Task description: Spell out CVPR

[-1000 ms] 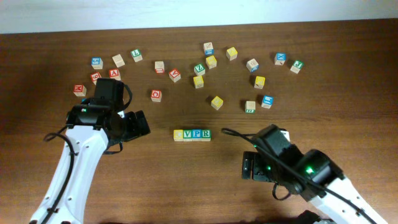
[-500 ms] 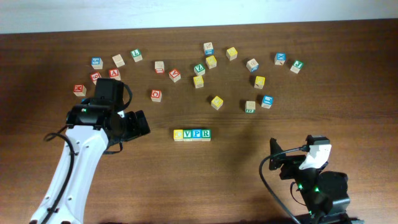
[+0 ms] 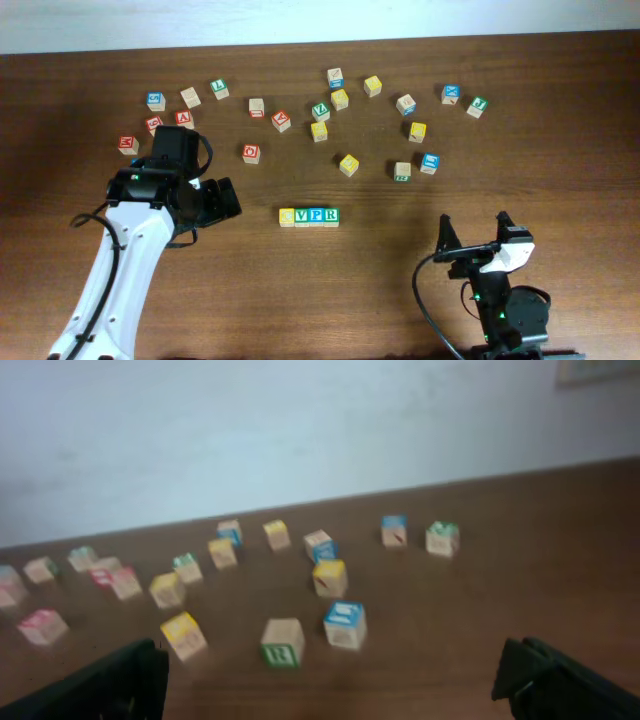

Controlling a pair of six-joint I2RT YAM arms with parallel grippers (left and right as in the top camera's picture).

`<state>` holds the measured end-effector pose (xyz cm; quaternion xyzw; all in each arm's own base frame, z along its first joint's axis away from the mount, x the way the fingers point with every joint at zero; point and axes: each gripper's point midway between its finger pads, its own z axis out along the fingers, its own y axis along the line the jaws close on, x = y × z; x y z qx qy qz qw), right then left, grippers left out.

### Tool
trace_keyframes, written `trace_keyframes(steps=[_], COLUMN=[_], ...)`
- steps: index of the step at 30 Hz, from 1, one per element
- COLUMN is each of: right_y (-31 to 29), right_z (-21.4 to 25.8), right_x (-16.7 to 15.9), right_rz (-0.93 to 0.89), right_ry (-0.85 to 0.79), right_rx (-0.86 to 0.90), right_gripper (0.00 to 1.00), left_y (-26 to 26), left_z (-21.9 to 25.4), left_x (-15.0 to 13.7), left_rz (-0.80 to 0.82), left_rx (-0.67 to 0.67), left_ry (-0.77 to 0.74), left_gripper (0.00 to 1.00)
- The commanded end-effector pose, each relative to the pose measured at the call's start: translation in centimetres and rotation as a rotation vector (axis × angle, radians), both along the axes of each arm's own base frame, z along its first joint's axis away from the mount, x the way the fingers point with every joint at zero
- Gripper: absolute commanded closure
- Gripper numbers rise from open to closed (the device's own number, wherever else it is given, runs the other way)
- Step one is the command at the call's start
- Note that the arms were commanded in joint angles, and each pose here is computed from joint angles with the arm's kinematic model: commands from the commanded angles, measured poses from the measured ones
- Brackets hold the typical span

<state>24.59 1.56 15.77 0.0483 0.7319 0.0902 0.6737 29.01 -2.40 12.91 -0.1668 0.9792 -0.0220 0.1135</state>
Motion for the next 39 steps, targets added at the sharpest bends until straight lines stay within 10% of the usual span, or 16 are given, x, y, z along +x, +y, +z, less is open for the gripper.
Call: trace_keyframes(steps=[1,30,39], right_y=[-0.1,-0.4,-0.4], right_z=[-0.2,-0.2,-0.2], right_x=[0.0,0.0,0.0], right_rz=[0.002,-0.007,-0.007], right_ry=[0.0,-0.005,-0.005], right_rx=[-0.01,-0.093,-0.093], right_gripper=[0.02,0.02,0.02], left_y=[0.3,0.9,-0.7], left_z=[0.4,0.8,5.8], left_x=[0.0,-0.5,-5.5], left_rz=[0.005,0.009,-0.192], left_rx=[0.006,0.05,0.031], left_ry=[-0.014,-0.017,-0.425], left_gripper=[0.01,0.01,0.01])
